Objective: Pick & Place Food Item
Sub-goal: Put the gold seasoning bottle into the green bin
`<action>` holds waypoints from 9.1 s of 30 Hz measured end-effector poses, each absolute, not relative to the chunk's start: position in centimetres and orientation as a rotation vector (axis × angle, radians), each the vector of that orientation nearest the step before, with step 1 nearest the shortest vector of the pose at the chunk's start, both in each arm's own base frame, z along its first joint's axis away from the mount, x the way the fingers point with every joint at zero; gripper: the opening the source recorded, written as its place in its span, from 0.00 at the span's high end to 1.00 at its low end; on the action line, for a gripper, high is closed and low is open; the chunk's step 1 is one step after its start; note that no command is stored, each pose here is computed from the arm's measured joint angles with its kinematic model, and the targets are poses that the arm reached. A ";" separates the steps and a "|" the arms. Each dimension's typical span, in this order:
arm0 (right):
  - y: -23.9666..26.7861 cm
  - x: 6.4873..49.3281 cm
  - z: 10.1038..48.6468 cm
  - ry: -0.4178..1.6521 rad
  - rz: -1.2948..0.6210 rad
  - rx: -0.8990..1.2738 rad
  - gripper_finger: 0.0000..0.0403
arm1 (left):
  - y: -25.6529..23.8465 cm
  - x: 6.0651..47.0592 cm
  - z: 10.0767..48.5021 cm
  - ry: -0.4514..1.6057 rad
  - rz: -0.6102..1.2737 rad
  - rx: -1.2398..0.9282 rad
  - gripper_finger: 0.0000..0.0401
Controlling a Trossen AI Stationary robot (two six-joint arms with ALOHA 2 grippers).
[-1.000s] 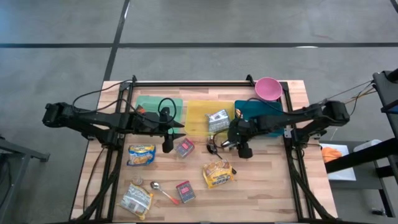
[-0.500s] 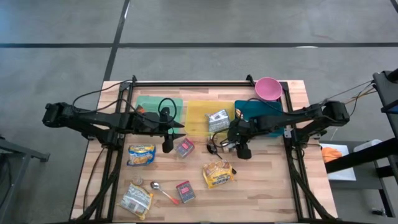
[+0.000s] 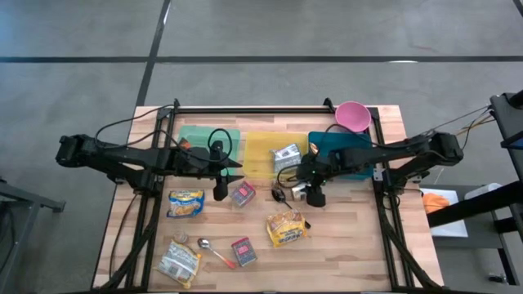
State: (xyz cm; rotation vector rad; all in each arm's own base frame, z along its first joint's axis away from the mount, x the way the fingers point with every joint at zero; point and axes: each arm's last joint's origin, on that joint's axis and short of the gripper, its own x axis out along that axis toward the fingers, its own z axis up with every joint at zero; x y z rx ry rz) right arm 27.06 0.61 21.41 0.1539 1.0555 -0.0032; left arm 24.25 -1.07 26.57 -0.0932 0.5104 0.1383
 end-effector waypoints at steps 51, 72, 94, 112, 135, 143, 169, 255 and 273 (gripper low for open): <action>1.1 27.4 22.4 1.023 0.015 0.232 0.06 | -1.1 24.2 26.5 0.514 0.138 -0.091 0.52; 4.2 26.2 21.9 1.109 -0.012 -0.096 0.06 | -1.1 24.2 26.5 0.514 0.138 -0.092 0.52; 4.4 24.8 18.3 1.127 -0.001 -0.205 0.06 | -1.1 24.2 26.5 0.520 0.139 -0.092 0.52; 4.2 23.9 15.6 1.067 0.039 -0.258 0.06 | -1.1 24.2 26.5 0.521 0.140 -0.092 0.52; 3.7 23.9 14.1 1.112 0.012 -0.283 0.34 | -1.1 24.2 26.5 0.521 0.139 -0.092 0.52; 3.7 24.0 13.7 1.130 -0.038 -0.212 0.34 | -1.1 24.2 26.5 0.521 0.139 -0.091 0.52; 5.0 26.2 19.9 0.887 -0.116 0.190 0.34 | -1.4 26.5 25.3 0.484 0.073 0.105 0.52; 6.4 29.6 24.2 0.522 0.158 0.449 0.34 | -6.8 29.9 26.3 0.324 -0.267 0.617 0.05; 6.2 30.5 24.7 0.427 0.231 0.502 0.34 | -6.9 29.8 26.4 0.311 -0.279 0.659 0.05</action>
